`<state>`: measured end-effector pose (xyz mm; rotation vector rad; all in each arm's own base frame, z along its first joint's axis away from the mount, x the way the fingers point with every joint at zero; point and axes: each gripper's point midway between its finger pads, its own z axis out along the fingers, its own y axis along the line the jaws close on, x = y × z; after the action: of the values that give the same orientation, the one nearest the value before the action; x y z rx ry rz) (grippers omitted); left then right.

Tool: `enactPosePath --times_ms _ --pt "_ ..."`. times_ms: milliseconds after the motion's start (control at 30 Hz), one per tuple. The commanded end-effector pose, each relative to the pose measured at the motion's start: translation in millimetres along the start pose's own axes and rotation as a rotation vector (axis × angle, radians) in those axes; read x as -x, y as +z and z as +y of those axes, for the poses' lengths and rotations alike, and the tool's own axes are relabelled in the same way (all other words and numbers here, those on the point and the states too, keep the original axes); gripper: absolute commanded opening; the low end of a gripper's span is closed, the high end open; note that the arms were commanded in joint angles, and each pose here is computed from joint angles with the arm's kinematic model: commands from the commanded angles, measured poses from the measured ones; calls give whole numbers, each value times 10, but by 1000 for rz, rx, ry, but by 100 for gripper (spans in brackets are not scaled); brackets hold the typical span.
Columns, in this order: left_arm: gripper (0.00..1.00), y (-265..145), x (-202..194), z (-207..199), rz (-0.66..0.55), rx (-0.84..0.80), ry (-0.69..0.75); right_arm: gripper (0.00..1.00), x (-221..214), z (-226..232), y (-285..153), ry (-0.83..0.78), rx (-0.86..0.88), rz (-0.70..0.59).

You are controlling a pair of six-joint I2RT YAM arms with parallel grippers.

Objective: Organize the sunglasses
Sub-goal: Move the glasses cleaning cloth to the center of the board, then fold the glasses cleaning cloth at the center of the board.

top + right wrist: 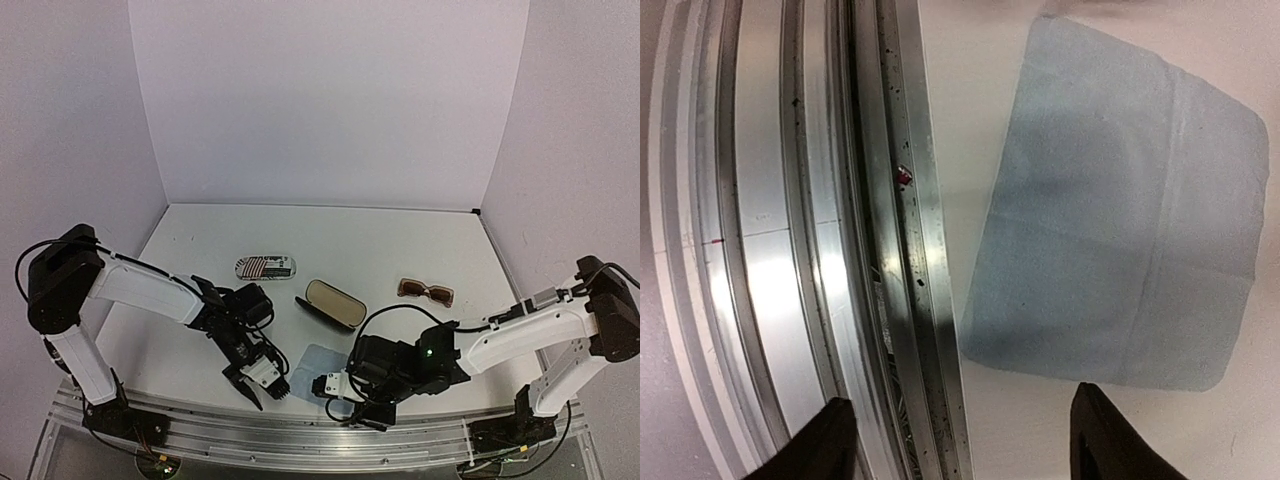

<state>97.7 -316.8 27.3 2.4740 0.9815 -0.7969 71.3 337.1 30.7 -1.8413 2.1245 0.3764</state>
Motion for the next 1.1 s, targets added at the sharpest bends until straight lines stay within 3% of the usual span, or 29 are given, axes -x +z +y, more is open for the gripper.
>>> enactPosePath --times_ms 0,233,533,700,867,1067 --pt "56 27 14 374 33 83 57 59 151 8 -84 -52 -2 -107" --pt "51 49 -17 587 68 113 71 58 83 4 -112 -43 -10 -148" --pt "47 185 -155 380 110 39 92 50 122 -81 79 -17 -47 -99" --pt "38 252 -135 398 100 51 88 50 118 -94 170 -17 -50 -74" --pt "27 303 -281 458 163 85 80 49 70 -104 223 -30 -54 -53" --pt "7 270 -321 512 191 131 78 48 62 -192 269 0 -68 -38"
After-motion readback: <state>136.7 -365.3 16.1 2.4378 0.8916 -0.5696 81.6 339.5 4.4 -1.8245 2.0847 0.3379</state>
